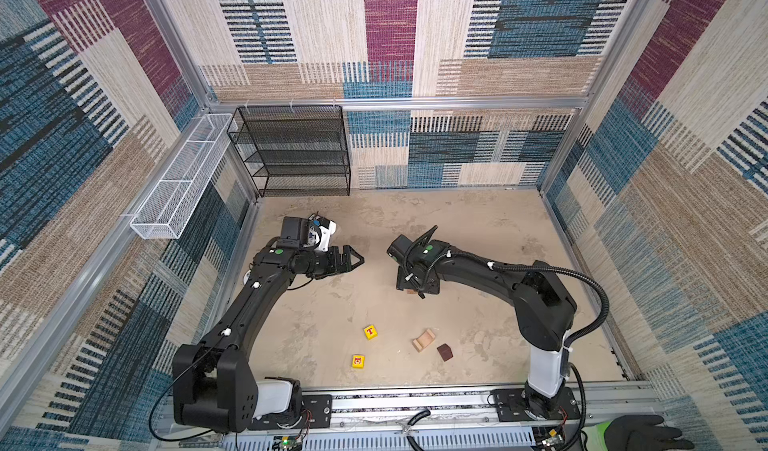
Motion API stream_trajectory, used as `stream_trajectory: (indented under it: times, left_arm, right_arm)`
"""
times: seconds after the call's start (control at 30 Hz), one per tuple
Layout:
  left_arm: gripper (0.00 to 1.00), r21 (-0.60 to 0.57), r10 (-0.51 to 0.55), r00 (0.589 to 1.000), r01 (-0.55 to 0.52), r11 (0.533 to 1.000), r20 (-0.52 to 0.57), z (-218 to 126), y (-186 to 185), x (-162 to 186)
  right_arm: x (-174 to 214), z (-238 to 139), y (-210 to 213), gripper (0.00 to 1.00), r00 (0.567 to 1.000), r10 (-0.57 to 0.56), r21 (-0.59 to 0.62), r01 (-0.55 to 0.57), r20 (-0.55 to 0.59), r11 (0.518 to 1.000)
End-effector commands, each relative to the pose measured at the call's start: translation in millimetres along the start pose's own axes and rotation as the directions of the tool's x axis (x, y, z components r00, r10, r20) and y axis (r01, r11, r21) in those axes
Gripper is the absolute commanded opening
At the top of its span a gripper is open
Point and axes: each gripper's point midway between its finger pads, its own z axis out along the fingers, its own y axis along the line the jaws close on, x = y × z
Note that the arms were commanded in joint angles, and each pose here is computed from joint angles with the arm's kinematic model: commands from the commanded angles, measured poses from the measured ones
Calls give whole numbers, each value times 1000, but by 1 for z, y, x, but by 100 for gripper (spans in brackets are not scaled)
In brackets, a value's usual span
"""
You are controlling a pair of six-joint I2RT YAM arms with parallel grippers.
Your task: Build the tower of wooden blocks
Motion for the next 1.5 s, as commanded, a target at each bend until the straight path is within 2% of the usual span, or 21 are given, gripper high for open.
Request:
stream_trajectory:
  times: [0.0, 1.2, 1.47]
  left_arm:
    - [96, 11, 12, 1000, -12, 1000, 5, -2, -3, -1]
    - [96, 13, 9, 1000, -9, 1000, 9, -3, -2, -1]
    - [96, 16, 9, 1000, -9, 1000, 10, -3, -3, -1]
  right_arm:
    - [-3, -2, 6, 62, 1000, -1, -29, 1, 8, 1000]
    - [-3, -1, 5, 65, 1000, -2, -25, 3, 11, 1000]
    - [-3, -2, 5, 76, 1000, 1, -26, -1, 11, 1000]
